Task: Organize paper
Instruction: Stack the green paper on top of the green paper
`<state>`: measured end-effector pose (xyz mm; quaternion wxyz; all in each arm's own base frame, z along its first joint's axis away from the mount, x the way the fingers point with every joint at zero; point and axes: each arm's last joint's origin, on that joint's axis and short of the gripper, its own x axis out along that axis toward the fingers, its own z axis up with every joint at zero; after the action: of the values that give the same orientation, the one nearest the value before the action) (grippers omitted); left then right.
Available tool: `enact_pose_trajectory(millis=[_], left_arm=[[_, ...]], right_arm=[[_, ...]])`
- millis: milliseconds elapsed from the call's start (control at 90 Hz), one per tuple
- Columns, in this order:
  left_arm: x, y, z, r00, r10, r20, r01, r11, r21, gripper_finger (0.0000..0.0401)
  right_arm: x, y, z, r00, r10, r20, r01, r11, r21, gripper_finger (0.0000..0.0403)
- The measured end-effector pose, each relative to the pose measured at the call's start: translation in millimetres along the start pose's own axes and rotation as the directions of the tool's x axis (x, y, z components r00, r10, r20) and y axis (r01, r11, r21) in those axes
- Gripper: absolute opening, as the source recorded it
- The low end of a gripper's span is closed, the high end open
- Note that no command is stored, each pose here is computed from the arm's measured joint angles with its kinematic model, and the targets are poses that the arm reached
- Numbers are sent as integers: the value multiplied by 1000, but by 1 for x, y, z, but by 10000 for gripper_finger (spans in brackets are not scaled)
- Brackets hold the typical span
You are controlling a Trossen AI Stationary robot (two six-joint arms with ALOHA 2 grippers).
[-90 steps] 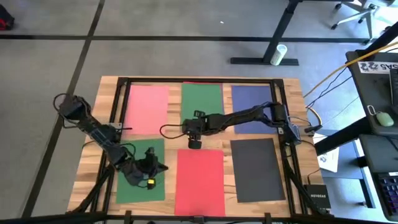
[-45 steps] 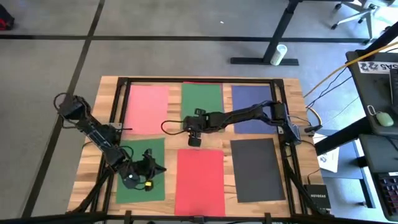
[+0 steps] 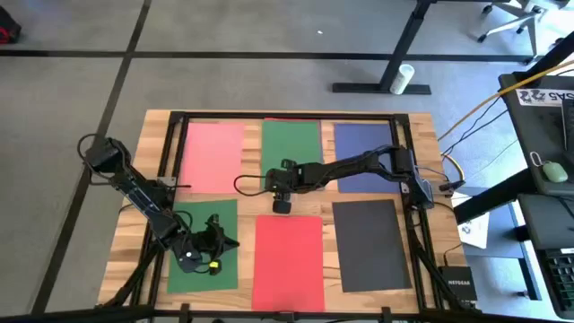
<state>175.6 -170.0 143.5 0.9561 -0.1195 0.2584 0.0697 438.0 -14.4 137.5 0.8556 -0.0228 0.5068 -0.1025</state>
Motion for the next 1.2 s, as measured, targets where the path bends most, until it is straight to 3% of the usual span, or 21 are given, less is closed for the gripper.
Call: enact_pose_trajectory(millis=[256, 544, 722, 1033, 1200], left_arm=[[0, 0, 0, 1000, 0, 0, 0, 1000, 1, 0], [0, 0, 0, 1000, 0, 0, 0, 1000, 0, 0], [1, 1, 0, 1000, 2, 1, -2, 1000, -1, 0], [6, 6, 5, 999, 36, 8, -36, 998, 48, 0], [-11, -6, 15, 998, -49, 38, 47, 997, 62, 0]], right_arm=[[15, 3, -5, 1000, -5, -25, 4, 1000, -6, 120], [10, 2, 0, 999, -12, -36, 12, 1000, -11, 6], [4, 5, 8, 999, 12, -38, -12, 1000, 9, 10], [-19, 39, 22, 995, 92, -39, -94, 994, -54, 0], [-32, 58, 31, 985, 175, -2, -175, 983, -54, 0]])
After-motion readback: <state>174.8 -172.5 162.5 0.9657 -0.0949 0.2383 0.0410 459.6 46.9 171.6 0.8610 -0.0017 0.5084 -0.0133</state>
